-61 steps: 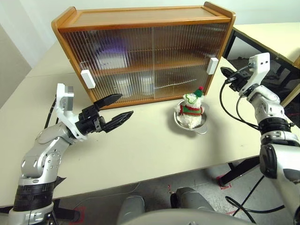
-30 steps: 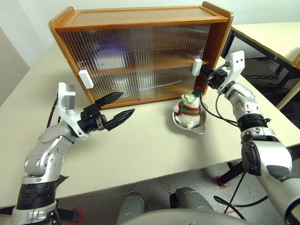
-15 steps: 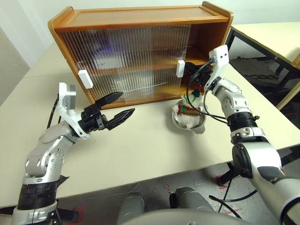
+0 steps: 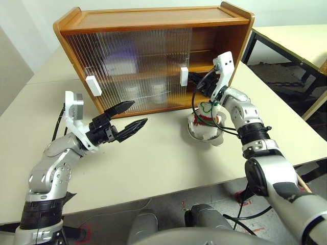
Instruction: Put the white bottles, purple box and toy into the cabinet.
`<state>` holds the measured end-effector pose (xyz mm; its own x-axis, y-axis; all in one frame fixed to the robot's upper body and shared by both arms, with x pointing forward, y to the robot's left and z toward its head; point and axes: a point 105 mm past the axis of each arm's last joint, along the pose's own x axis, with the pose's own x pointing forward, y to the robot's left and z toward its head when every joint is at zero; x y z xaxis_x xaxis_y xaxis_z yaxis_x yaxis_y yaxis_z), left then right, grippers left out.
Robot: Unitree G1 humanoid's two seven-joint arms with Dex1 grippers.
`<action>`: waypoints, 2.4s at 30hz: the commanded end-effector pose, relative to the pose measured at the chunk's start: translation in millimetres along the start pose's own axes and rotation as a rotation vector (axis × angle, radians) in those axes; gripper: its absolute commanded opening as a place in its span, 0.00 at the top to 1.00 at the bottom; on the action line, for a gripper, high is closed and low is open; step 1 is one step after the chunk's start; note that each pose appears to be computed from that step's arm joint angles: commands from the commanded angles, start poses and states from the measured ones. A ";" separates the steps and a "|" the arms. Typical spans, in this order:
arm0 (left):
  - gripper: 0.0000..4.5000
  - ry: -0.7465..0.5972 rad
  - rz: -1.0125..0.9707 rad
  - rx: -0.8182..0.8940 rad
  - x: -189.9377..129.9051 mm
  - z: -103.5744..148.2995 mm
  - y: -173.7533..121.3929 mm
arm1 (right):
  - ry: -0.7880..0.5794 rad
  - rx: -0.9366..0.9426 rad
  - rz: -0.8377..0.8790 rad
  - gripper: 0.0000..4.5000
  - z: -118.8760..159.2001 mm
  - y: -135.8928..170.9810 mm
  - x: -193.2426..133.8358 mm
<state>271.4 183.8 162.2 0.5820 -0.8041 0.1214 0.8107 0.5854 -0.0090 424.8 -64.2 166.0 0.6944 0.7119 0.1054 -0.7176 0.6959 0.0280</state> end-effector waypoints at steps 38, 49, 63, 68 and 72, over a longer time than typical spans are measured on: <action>0.00 0.021 -0.045 0.008 9.5 -4.0 -1.2 | -0.069 -0.085 -0.052 1.00 27.0 -10.1 -4.3; 0.00 0.017 -0.055 0.003 10.9 -5.7 -0.6 | 0.042 -0.151 -0.110 0.22 47.3 -5.3 -64.2; 0.00 0.015 -0.052 0.001 11.4 -6.3 -0.3 | 0.418 0.135 0.005 0.01 4.3 16.1 -135.8; 0.00 0.012 -0.049 0.003 10.8 -6.8 0.3 | 0.471 0.277 -0.017 0.01 -16.1 15.3 -143.5; 0.00 0.015 -0.040 0.003 6.6 -7.6 0.5 | 0.493 0.308 -0.033 0.01 -27.6 12.0 -144.5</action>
<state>276.7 174.6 159.3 0.5392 -0.8329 0.1247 0.8399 0.5428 -0.0061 317.2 -154.9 129.4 0.6098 0.7056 -0.3611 -0.6372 0.7073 0.3061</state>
